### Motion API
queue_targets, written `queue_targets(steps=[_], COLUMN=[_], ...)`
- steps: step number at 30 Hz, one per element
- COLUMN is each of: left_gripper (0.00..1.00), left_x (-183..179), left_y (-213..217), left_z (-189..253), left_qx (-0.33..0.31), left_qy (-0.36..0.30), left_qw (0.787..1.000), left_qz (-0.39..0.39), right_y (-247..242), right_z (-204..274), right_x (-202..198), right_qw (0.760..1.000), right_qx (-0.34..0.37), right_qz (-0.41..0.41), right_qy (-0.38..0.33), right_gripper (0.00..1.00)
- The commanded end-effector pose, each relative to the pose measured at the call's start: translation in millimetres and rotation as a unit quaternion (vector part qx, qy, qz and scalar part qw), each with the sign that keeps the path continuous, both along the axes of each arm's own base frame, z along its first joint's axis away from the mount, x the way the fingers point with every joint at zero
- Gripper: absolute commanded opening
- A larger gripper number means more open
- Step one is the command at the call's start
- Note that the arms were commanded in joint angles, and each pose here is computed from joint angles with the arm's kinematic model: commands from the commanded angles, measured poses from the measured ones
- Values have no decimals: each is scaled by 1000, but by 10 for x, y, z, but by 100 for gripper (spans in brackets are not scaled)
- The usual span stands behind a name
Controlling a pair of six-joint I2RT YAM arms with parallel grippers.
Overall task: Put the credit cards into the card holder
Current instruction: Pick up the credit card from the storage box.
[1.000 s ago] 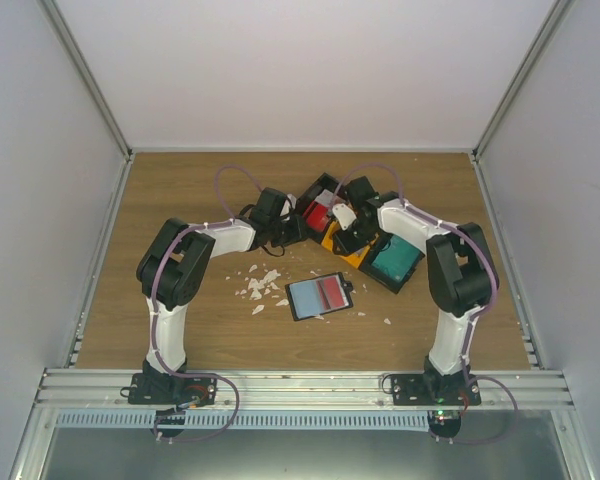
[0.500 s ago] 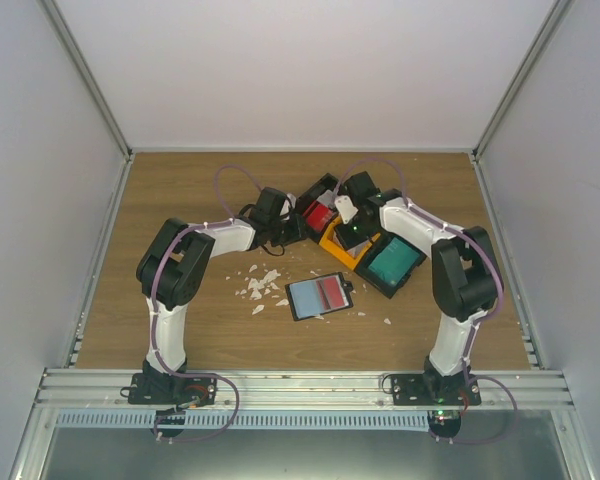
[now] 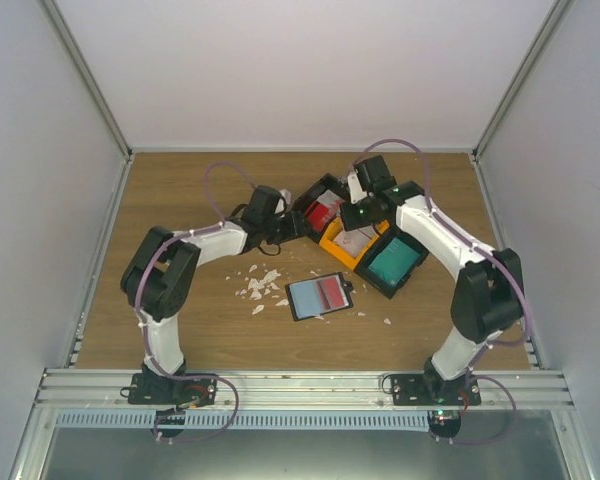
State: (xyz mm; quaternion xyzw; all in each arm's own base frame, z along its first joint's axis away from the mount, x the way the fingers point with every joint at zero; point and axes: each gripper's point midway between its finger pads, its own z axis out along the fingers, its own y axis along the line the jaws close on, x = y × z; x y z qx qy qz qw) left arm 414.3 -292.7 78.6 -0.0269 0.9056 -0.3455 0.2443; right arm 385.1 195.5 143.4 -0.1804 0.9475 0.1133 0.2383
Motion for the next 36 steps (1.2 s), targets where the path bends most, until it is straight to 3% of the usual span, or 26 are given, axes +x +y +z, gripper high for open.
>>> queue_targets(steps=[1,6,12,19,23,31,36], left_gripper=[62,70,75,77,75,45,19], left_x=[-36,-290,-829,-1379,-1575,-1758,-1786], left_y=[113,391,469,365,248,113,105], left_z=[435,799,1328,1581,1681,1824,1793], left_qx=[-17,-27,-118,-225,-264,-309,-323], left_qy=[-54,-95,-120,-86,-68,-48,-32], left_qw=[998,993,985,970,959,943,939], left_qz=[24,56,28,-43,-81,-115,-110], right_y=[288,576,830,959,995,997,982], right_z=[554,832,1070,1151,1185,1134,1088], right_x=[-21,-279,-737,-1194,-1361,-1489,-1499], right_qw=[990,959,898,826,802,791,786], right_qx=[136,282,428,522,546,556,560], right_qz=[-37,-27,19,38,43,34,22], right_qy=[-12,20,101,208,238,254,259], right_gripper=[1,1,0,0,0,1,0])
